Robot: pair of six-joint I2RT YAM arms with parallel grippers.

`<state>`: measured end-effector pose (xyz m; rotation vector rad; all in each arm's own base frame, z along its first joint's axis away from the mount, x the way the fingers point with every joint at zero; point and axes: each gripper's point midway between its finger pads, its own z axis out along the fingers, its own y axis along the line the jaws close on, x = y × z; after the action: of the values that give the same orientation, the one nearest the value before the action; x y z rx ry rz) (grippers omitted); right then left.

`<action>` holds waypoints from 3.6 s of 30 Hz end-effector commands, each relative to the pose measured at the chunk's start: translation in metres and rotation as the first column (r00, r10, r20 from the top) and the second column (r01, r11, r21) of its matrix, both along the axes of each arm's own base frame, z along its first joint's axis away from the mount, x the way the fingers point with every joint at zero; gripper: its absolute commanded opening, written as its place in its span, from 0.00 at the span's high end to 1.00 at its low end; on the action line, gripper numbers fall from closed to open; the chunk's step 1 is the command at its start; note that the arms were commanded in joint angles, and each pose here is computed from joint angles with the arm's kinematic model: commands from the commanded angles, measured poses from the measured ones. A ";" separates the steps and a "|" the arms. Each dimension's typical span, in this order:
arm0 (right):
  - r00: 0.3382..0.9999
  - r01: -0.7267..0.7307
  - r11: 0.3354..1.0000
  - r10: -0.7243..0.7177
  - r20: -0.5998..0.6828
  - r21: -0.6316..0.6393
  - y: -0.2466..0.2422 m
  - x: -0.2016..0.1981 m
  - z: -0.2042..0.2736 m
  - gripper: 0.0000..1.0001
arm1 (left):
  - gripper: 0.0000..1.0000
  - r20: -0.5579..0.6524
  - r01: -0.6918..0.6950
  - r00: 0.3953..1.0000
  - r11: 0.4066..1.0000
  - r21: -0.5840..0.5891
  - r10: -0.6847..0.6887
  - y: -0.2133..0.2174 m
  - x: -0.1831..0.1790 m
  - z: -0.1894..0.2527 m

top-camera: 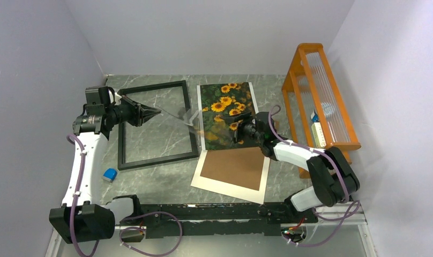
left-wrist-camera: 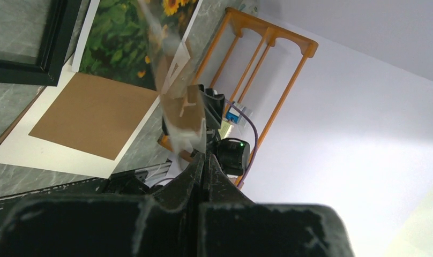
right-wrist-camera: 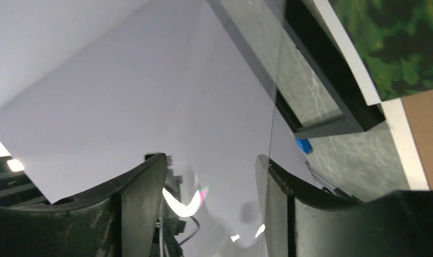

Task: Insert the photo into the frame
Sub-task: Pick up the photo frame item at the center of the board, then adjust the photo frame at the center of the board.

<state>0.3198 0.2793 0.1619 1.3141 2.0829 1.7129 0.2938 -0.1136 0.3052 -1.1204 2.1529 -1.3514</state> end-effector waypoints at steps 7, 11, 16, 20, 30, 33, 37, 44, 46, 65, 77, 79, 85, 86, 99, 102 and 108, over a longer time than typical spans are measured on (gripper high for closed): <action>0.990 0.093 0.996 -0.091 0.103 -0.013 -0.015 0.034 0.037 0.49 | 0.98 0.042 0.008 0.999 0.999 -0.053 -0.006 -0.004 0.001 0.011; 0.992 0.084 0.996 -0.083 0.093 -0.006 -0.015 0.033 0.034 0.60 | 0.98 0.039 0.010 0.999 0.998 -0.057 -0.008 -0.004 0.001 0.008; 0.991 0.081 0.997 -0.079 0.112 -0.008 -0.019 0.036 0.035 0.83 | 0.97 0.045 0.015 0.999 0.999 -0.047 -0.013 -0.004 0.000 0.006; 0.989 0.074 0.997 -0.071 0.126 -0.022 -0.020 0.040 0.039 1.00 | 0.95 0.045 0.025 0.999 1.000 -0.007 -0.025 -0.002 -0.001 0.002; 0.958 0.076 0.984 -0.027 0.286 -0.161 -0.035 0.056 0.074 1.00 | 0.10 -0.035 -0.057 0.996 0.884 0.464 0.083 0.060 -0.012 -0.048; 0.934 0.082 0.969 0.008 0.357 -0.235 -0.040 0.063 0.090 1.00 | 0.06 -0.041 -0.067 0.993 0.817 0.573 0.110 0.081 -0.008 -0.055; 0.881 0.106 0.935 0.069 0.469 -0.337 -0.046 0.074 0.117 1.00 | 0.06 -0.047 -0.061 0.991 0.729 0.682 0.127 0.107 0.008 -0.068; 0.741 0.142 0.847 0.253 0.623 -0.512 -0.052 0.083 0.165 1.00 | 0.06 -0.144 0.036 0.983 0.640 0.767 0.116 0.160 0.071 -0.116; 0.713 0.161 0.818 0.291 0.638 -0.553 -0.056 0.084 0.175 1.00 | 0.06 -0.192 0.067 0.972 0.625 0.778 0.135 0.181 0.090 -0.140; 0.457 0.287 0.634 0.569 0.684 -0.718 -0.067 0.081 0.247 1.00 | 0.20 -0.244 0.232 0.969 0.535 0.812 -0.049 0.254 0.194 -0.254; 0.424 0.247 0.640 0.604 0.675 -0.727 -0.058 0.086 0.246 1.00 | 0.46 -0.131 0.265 0.960 0.658 0.705 -0.247 0.213 0.219 -0.274; 0.423 0.247 0.645 0.600 0.679 -0.723 -0.057 0.086 0.247 1.00 | 0.46 -0.105 0.265 0.957 0.672 0.692 -0.269 0.203 0.223 -0.273; 0.418 0.236 0.666 0.588 0.693 -0.708 -0.054 0.084 0.250 1.00 | 0.47 -0.078 0.294 0.943 0.698 0.654 -0.324 0.173 0.231 -0.276; 0.418 0.234 0.672 0.583 0.696 -0.703 -0.054 0.083 0.251 1.00 | 0.48 -0.077 0.302 0.940 0.703 0.644 -0.333 0.166 0.231 -0.276; 0.406 0.208 0.742 0.528 0.746 -0.637 -0.046 0.075 0.263 1.00 | 0.50 -0.113 0.269 0.962 0.808 0.524 -0.248 0.134 0.201 -0.272; 0.402 0.189 0.772 0.503 0.765 -0.607 -0.041 0.074 0.268 1.00 | 0.49 -0.131 0.250 0.968 0.801 0.544 -0.213 0.139 0.200 -0.263; 0.414 0.150 0.816 0.461 0.785 -0.559 -0.016 0.075 0.270 1.00 | 0.26 -0.144 0.189 0.982 0.758 0.624 -0.126 0.162 0.199 -0.231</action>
<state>0.4010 0.2440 0.3969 -0.0987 1.8564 1.0948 0.5037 0.0411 0.0385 -0.6888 2.5273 -0.6130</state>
